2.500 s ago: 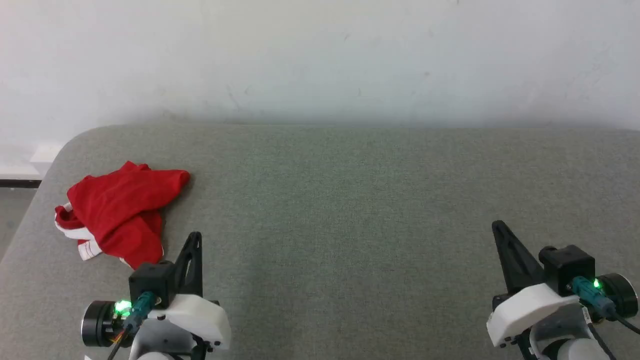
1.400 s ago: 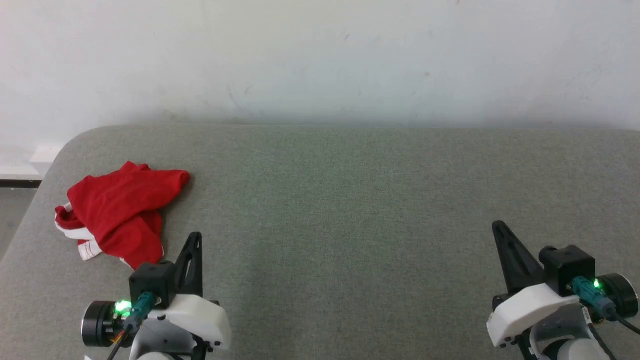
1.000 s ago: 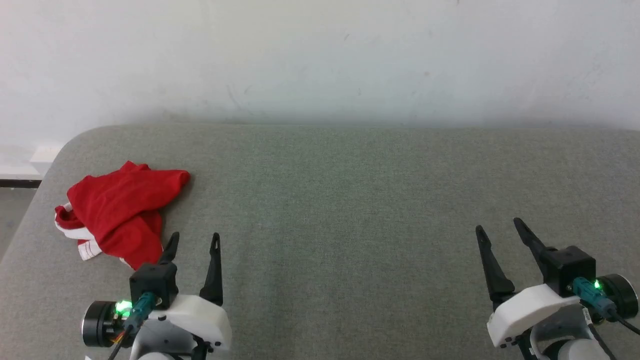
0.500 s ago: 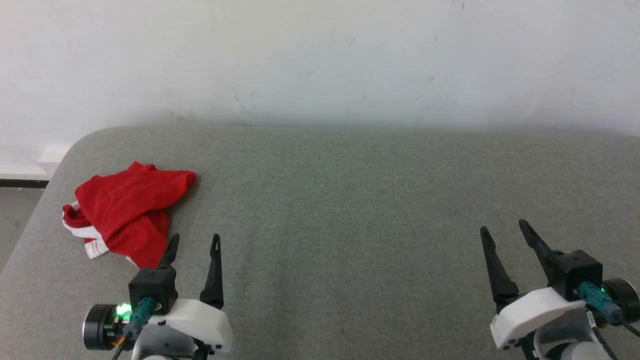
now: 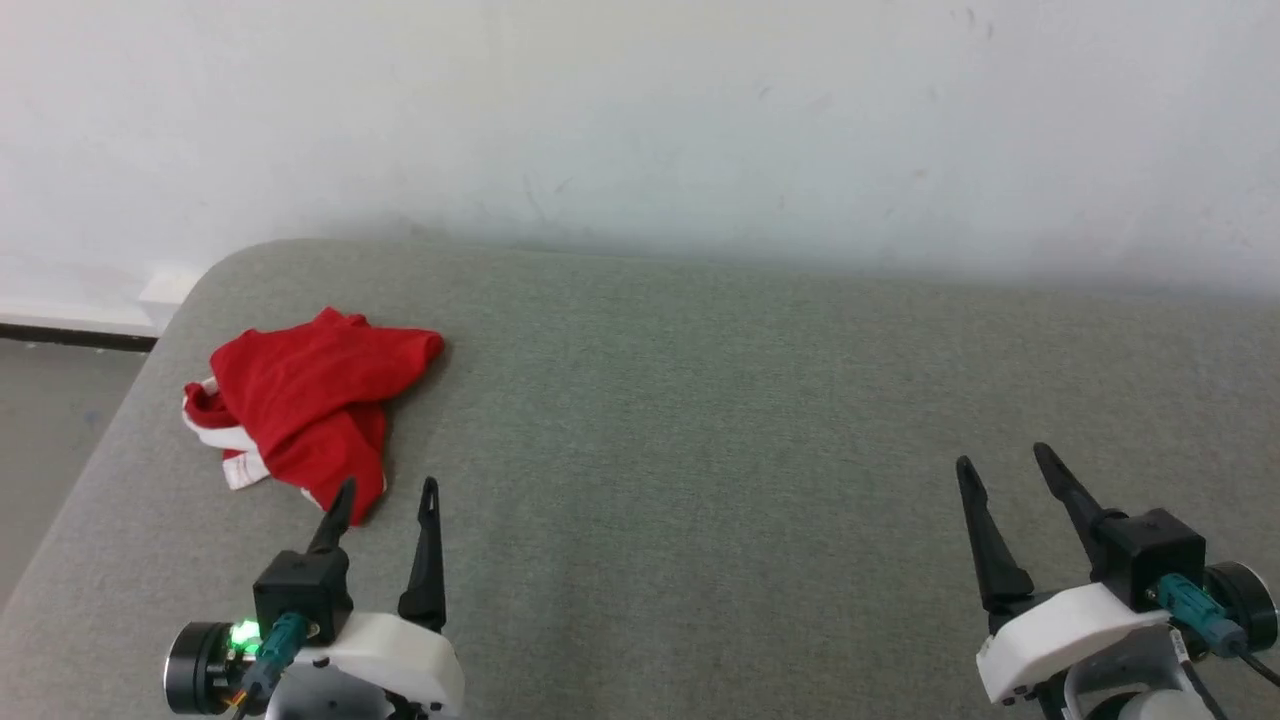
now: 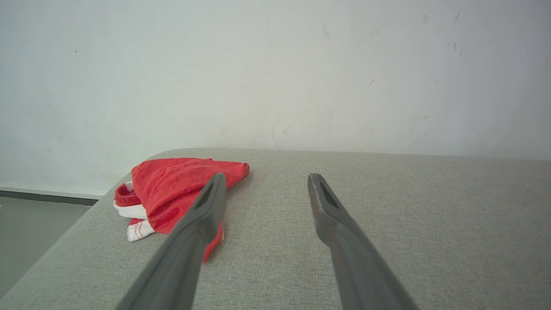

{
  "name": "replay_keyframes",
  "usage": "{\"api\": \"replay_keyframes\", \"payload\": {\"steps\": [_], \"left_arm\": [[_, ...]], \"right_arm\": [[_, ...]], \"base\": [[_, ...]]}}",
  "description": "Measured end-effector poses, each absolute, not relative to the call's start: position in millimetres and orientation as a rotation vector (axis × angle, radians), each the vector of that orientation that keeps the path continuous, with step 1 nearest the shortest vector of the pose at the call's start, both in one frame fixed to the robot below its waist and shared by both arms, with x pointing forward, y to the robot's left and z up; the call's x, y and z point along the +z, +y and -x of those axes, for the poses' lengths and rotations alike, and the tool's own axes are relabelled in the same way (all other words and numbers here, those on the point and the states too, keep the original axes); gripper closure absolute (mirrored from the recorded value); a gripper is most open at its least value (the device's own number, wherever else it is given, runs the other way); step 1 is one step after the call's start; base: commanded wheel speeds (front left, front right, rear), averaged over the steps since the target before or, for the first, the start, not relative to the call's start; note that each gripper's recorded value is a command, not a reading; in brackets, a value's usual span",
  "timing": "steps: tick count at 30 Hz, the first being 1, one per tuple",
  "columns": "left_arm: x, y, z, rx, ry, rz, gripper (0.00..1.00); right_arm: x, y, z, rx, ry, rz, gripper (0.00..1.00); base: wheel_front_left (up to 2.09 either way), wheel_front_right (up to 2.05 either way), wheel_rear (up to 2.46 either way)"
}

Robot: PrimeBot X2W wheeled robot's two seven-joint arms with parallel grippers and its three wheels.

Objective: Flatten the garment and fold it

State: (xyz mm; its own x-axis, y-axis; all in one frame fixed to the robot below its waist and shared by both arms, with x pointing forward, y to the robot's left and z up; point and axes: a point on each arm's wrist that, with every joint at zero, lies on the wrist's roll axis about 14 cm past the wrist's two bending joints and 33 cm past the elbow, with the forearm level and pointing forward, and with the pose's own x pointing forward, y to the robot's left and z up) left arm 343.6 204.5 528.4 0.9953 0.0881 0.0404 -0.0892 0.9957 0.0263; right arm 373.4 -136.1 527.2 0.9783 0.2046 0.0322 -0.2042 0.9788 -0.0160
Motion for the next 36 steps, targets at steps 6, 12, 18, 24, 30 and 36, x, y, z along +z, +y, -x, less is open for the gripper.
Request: {"api": "replay_keyframes", "payload": {"steps": [6, 12, 18, 24, 30, 36], "left_arm": [[529.3, 216.3, -332.4, 0.129, -0.051, -0.028, 0.0], [530.6, 225.5, -322.4, 0.161, -0.063, -0.028, 0.0], [530.1, 238.7, -306.7, 0.211, -0.07, -0.026, 0.0], [533.5, 247.8, -297.1, 0.245, -0.089, -0.026, 0.0], [534.5, 258.3, -283.8, 0.286, -0.103, -0.026, 0.0], [531.7, 266.5, -270.8, 0.319, -0.102, -0.025, 0.0]], "right_arm": [[530.0, -121.9, -376.7, 0.248, -0.048, 0.004, 0.0], [529.6, -111.8, -377.2, 0.278, -0.053, -0.006, 0.0], [532.6, -95.8, -379.6, 0.324, -0.067, -0.014, 0.0], [535.7, -83.8, -381.2, 0.358, -0.08, -0.025, 0.0], [536.3, -69.2, -381.6, 0.401, -0.086, -0.041, 0.0], [535.1, -54.3, -382.5, 0.443, -0.085, -0.05, 0.0]], "base": [[0.0, 0.0, 0.0], [0.0, 0.0, 0.0], [0.0, 0.0, 0.0], [0.0, 0.0, 0.0], [0.0, 0.0, 0.0], [0.0, 0.0, 0.0]]}}
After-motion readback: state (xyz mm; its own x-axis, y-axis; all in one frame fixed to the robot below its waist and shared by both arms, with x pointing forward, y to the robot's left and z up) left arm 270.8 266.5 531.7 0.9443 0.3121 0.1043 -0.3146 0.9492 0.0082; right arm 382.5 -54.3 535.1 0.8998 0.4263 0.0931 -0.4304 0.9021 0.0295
